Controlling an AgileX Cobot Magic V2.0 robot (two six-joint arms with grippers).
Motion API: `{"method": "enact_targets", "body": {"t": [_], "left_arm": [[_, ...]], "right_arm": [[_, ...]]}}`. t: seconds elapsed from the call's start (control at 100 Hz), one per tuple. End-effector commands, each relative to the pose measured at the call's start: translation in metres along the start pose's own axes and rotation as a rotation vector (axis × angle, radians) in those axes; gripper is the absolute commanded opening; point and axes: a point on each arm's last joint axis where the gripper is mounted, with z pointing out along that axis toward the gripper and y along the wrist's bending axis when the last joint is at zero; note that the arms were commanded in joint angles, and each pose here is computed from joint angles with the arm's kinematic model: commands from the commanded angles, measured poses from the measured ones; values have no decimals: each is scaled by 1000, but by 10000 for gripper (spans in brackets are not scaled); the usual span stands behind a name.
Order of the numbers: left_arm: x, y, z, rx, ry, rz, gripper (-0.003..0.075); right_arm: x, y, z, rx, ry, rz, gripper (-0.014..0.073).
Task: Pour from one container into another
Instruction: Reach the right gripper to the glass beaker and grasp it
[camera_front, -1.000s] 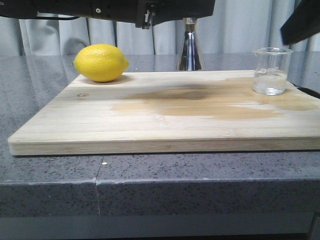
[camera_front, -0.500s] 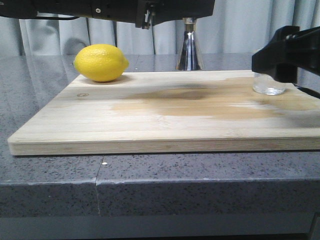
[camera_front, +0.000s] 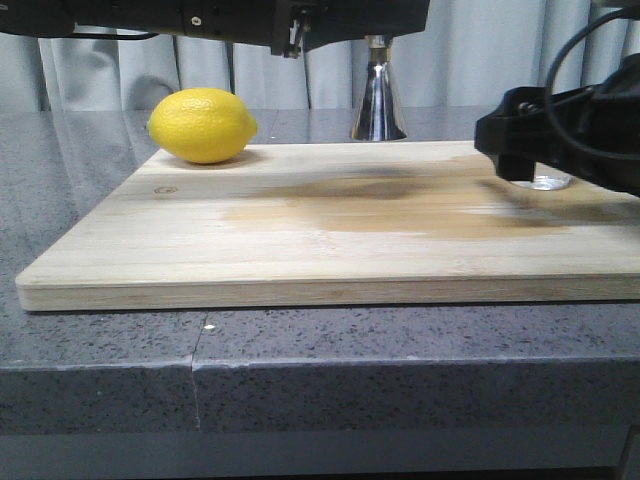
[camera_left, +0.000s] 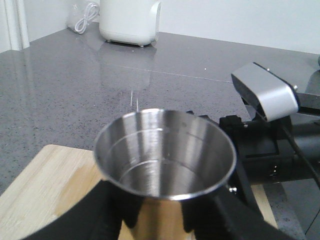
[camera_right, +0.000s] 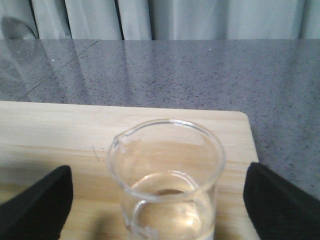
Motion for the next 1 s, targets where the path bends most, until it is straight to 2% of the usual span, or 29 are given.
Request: {"method": "enact_targets", "body": {"t": [0.0,0.23,0.47,0.59,0.8,0.99], "left_arm": [[-36,-13,-3,33,-126,37,208],[-36,-13,-3,33,-126,37,208],[-36,-13,-3,33,-126,37,208],[-36,-13,-3,33,-126,37,208],[-36,-13,-3,33,-126,37,208],[-36,-13,-3,33,-126,37,208]], "right_arm": [[-20,4,7,-11,-138,-6,624],[-16,5,12,-12,-119,-9,605],[-14,6,13,-15,-98,-11,397],[-13,6,13,-16,-89,-11,323],[-18,6,10,-23,-86,-3,316],[-57,7,-4,-63,-109,39,316]]}}
